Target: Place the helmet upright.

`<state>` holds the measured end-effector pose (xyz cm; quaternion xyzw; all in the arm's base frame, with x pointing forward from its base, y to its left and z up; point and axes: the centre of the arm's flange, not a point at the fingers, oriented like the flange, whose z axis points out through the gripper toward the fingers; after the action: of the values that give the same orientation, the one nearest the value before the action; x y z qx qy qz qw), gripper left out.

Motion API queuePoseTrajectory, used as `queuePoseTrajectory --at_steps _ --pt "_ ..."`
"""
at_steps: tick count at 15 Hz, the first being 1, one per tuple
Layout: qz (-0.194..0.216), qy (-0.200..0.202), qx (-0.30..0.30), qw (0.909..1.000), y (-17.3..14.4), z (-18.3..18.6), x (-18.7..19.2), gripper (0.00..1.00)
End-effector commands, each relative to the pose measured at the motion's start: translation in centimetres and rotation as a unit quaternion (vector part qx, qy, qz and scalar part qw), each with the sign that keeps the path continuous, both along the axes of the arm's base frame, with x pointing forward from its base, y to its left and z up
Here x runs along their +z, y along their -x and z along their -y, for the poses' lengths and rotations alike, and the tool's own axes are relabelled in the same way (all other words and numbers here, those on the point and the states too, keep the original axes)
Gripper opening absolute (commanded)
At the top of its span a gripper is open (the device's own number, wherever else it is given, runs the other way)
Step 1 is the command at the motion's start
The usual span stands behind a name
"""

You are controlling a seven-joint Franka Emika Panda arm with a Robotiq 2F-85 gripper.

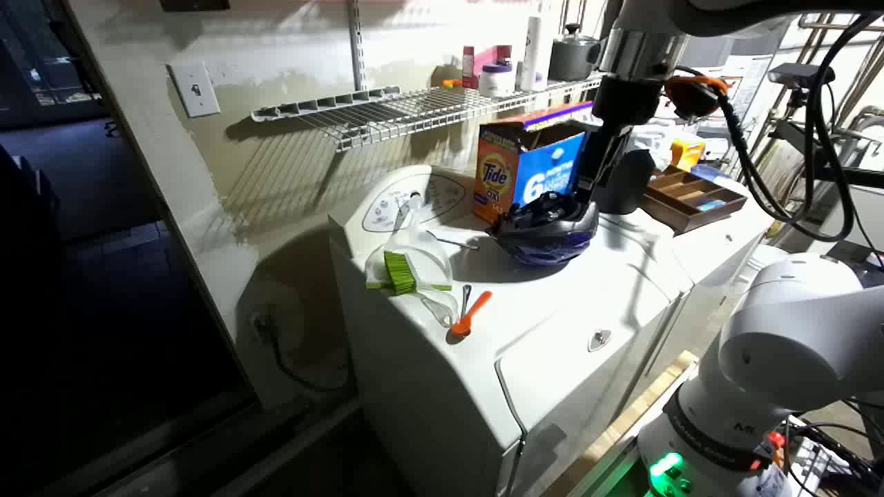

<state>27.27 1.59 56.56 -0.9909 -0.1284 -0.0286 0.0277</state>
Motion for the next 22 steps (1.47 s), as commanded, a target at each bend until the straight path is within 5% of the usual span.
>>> queuePoseTrajectory --at_steps 1,4,6,11,17,22 --pt "0.0 0.0 0.0 1.0 0.0 0.0 0.0 1.0" --pt "-0.012 0.009 -0.018 0.9997 -0.3 0.3 0.1 1.0" --pt "-0.01 0.021 -0.093 0.9954 -3.3 2.7 -1.7 1.0" --pt "0.021 0.051 -0.222 0.9735 -8.7 8.8 -5.8 1.0" --pt "0.018 0.101 -0.357 0.9283 -12.4 10.7 -10.5 1.0" --pt "-0.004 0.142 -0.465 0.874 -13.6 11.3 -13.2 1.0"
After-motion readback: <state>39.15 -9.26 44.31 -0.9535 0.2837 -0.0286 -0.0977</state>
